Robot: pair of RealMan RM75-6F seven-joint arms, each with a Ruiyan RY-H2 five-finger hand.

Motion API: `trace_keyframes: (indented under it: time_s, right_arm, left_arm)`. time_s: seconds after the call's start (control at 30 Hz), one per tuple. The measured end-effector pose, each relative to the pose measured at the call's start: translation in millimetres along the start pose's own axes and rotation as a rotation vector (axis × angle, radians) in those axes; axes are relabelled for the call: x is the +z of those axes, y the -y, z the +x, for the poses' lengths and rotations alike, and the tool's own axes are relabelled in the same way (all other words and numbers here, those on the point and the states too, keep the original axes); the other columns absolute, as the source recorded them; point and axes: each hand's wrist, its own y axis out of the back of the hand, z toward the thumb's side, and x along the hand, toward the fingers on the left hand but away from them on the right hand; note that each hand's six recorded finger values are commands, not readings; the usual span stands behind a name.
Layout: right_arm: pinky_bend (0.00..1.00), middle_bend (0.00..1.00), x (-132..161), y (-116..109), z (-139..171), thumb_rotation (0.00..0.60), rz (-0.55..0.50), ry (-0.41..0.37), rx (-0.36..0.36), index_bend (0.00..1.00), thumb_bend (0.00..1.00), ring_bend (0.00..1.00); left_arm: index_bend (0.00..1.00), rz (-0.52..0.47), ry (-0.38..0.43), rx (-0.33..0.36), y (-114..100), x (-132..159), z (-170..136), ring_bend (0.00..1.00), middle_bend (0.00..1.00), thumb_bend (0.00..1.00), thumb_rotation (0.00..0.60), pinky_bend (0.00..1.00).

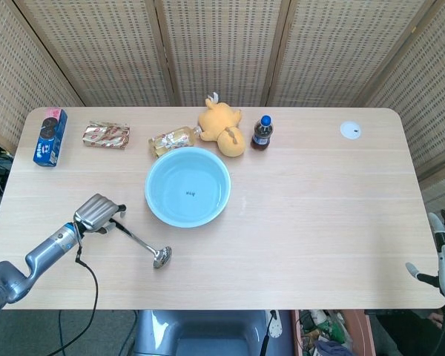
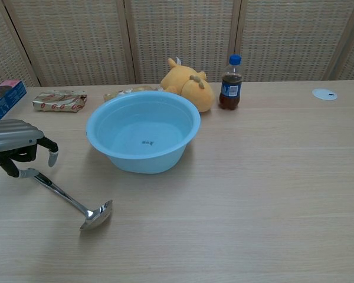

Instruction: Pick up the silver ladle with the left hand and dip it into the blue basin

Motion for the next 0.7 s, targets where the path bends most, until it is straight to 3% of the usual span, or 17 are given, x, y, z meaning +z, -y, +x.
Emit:
trace_keyframes:
  time_s: [0.7]
  right_arm:
    - [0.00, 0.00, 2, 2, 0, 0.600, -0.006, -0.007, 0.013, 0.00, 0.00, 0.00]
  left_arm:
    - [0.44, -0.022, -0.012, 0.007, 21, 5, 2, 0.99, 1.00, 0.39, 0.600, 1.00]
